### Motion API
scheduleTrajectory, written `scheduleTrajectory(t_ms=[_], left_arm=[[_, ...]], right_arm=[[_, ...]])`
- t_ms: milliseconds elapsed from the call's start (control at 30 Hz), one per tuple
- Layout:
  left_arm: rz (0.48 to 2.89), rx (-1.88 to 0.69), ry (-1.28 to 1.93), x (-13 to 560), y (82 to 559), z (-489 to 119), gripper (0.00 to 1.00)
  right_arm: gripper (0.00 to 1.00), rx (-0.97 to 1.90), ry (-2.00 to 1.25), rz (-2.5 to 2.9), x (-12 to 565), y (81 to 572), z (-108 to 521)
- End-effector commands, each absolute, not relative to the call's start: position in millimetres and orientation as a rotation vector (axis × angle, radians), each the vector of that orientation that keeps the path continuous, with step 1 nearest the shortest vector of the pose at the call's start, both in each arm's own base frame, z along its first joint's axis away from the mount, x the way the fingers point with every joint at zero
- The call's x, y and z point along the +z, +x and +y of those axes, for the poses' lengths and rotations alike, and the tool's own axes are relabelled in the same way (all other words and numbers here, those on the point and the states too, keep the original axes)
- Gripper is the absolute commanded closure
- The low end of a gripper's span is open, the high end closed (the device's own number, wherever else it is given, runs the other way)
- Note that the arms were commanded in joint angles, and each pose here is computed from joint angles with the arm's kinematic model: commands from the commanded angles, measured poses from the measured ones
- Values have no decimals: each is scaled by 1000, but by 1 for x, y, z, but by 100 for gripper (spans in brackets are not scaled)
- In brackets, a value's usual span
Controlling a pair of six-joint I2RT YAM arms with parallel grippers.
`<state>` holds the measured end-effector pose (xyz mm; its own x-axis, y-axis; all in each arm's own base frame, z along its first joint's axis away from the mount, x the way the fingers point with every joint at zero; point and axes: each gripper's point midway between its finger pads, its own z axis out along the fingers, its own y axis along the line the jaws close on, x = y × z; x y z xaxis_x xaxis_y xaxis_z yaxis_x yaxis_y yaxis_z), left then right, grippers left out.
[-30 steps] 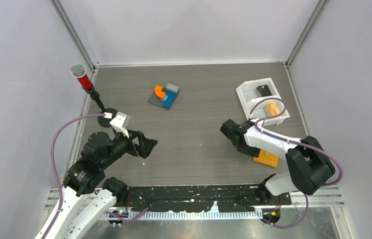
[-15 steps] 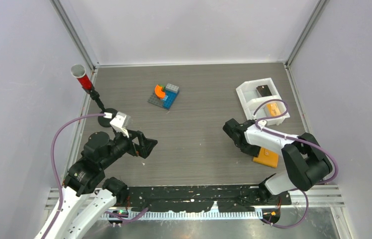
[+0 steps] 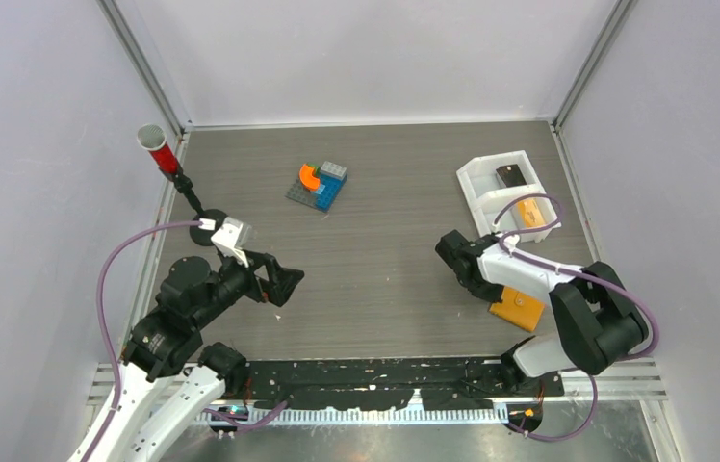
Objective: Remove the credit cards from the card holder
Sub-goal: Move the card holder to the center of the board.
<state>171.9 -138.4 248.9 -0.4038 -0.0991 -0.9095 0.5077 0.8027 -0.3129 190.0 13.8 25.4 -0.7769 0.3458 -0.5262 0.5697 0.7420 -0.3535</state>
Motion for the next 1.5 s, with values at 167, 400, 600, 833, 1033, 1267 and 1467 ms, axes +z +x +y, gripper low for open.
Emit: scheduleTrajectory(t_ms=[167,400,600,833,1033,1267,1467], left_arm=[[1844,-662,293,255,179,-137,1],[1868,-625,279,251,182,-133,1],[1876,-503,188,251,189,-110,2],[1855,-427,126,253,191,-94,1],[1876,-426,110,252,192,-93,1],[2022,-483,142,234,180,-105,1],[2125,-589,177,212,174,-126,1]], right_arm=[[95,-438,587,2488,36,206,41],[95,-71,271,2487,54,219,118],[95,172,-177,2476,66,214,213],[95,403,-709,2402,56,174,297],[94,423,-994,2321,45,145,315],[51,446,-887,2314,59,138,296],[41,445,-566,2409,70,141,278]])
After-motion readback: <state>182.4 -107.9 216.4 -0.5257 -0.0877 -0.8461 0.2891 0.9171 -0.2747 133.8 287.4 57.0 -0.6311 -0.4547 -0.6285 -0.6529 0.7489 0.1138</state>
